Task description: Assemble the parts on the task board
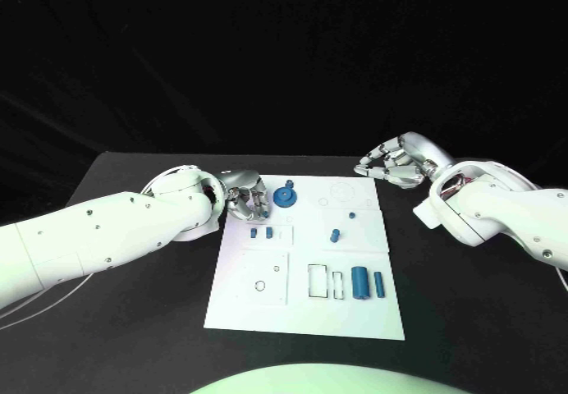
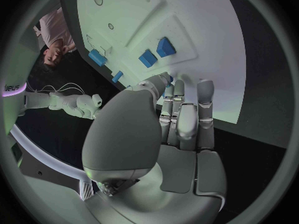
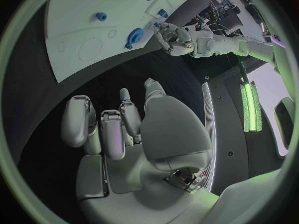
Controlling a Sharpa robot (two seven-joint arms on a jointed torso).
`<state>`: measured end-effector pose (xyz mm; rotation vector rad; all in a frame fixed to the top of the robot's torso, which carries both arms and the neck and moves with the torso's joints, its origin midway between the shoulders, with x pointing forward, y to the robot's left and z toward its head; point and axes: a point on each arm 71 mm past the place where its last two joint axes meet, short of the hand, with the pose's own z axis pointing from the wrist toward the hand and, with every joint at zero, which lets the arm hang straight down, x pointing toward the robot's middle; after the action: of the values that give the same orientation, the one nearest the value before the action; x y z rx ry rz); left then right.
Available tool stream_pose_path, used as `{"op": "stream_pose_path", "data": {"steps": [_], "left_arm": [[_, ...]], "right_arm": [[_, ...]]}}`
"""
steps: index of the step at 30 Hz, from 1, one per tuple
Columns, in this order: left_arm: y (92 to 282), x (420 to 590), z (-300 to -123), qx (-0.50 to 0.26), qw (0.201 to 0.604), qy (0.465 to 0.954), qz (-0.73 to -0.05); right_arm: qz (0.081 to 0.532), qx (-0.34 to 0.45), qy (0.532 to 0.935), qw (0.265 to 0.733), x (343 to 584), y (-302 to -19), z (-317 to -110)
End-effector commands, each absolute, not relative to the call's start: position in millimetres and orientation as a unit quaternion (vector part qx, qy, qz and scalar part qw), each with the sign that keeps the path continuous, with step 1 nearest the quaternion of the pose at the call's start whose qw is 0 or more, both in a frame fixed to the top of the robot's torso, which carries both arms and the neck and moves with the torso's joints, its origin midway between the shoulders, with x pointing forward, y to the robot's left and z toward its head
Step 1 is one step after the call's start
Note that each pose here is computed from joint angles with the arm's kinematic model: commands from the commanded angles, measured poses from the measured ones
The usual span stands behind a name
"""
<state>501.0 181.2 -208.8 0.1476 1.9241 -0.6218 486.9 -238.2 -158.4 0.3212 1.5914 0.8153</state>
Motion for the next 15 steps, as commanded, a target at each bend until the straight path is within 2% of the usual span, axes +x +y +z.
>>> {"op": "stream_pose_path", "data": {"steps": [1, 15], "left_arm": [[180.7, 500.7, -210.4, 0.065, 0.525, 0.809, -0.255], [179.1, 499.8, -211.3, 0.07, 0.518, 0.813, -0.257]], "right_arm": [[0.356, 0.135, 0.689, 0.617, 486.4, -237.5, -158.0], [0.357, 0.136, 0.688, 0.617, 484.9, -238.3, -157.5]]}}
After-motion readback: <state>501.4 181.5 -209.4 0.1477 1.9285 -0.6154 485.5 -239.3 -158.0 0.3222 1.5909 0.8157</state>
